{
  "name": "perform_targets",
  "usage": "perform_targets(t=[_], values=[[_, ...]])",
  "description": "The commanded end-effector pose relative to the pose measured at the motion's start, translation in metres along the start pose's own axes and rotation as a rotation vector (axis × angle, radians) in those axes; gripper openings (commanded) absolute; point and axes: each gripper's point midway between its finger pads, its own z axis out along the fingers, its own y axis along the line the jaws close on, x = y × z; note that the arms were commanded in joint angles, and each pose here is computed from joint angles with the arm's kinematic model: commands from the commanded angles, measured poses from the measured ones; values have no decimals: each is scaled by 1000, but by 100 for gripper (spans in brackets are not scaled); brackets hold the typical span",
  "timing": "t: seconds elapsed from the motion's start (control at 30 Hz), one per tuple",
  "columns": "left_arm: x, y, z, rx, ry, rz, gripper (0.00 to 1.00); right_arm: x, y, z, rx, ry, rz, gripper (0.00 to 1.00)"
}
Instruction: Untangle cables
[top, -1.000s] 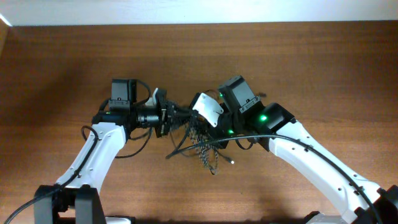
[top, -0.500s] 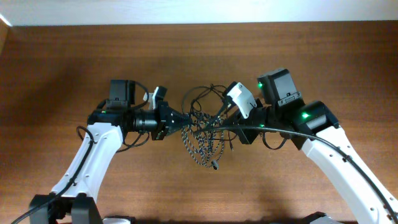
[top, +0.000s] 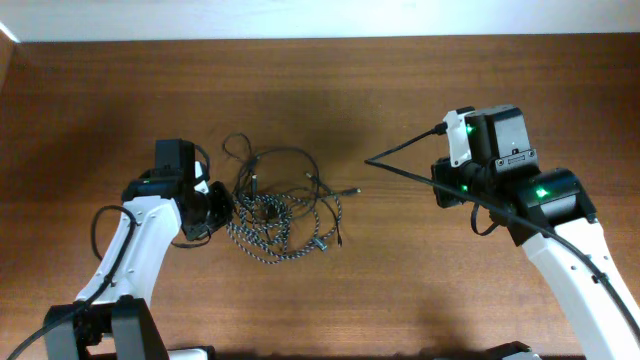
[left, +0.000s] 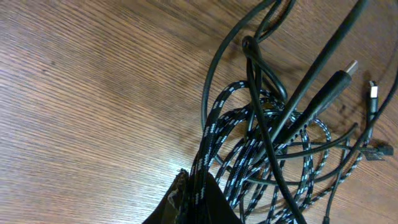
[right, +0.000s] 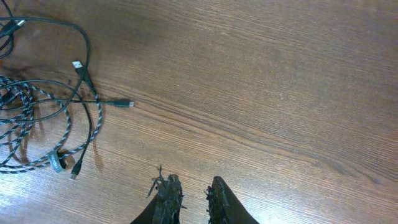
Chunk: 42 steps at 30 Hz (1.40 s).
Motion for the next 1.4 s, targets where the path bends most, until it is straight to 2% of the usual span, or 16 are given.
perform_targets(t=[0.0,0.07,0.17,0.2,0.37,0.53,0.57,0.67,0.73,0.87,0.97,1.1,1.17,1.23,1.27,1.37], values=[[-4,26,1,-136,-32,10,6,-10,-9,-12,48,-45,85,22],[-8,35,-1,-191,-57,10,0,-10,-9,-12,47,-46,123,36],[-5,36,-1,-194,-45,19,0,-8,19,-11,-117,-22,155,82],[-1,22,1,-118,-11,132,0,-6,32,-9,-192,1,155,99],[-5,-52,-58,229,-166,599,0,23,54,25,-302,211,182,99],[59,-110,-195,567,-587,1101,0,11,106,14,-650,217,174,95],[74,-115,-215,613,-654,1174,0,9,119,4,-747,208,140,84],[67,-118,-220,628,-662,1085,0,15,133,-13,-870,241,143,79],[50,-127,-219,672,-640,968,0,38,135,-27,-904,316,103,68],[55,-149,-218,870,-549,992,0,57,134,-82,-915,251,11,62],[83,-157,-227,1040,-581,1274,0,42,125,-103,-829,41,-96,63],[96,-147,-215,1005,-597,1405,0,24,125,-101,-824,-43,-130,63],[97,-143,-208,974,-588,1421,0,8,126,-92,-828,-35,-26,62],[93,-141,-204,935,-589,1420,0,3,127,-76,-825,99,233,45],[92,-141,-203,926,-590,1419,0,5,132,-68,-823,177,334,44],[83,-136,-194,840,-590,1413,0,9,167,-53,-858,278,341,44]])
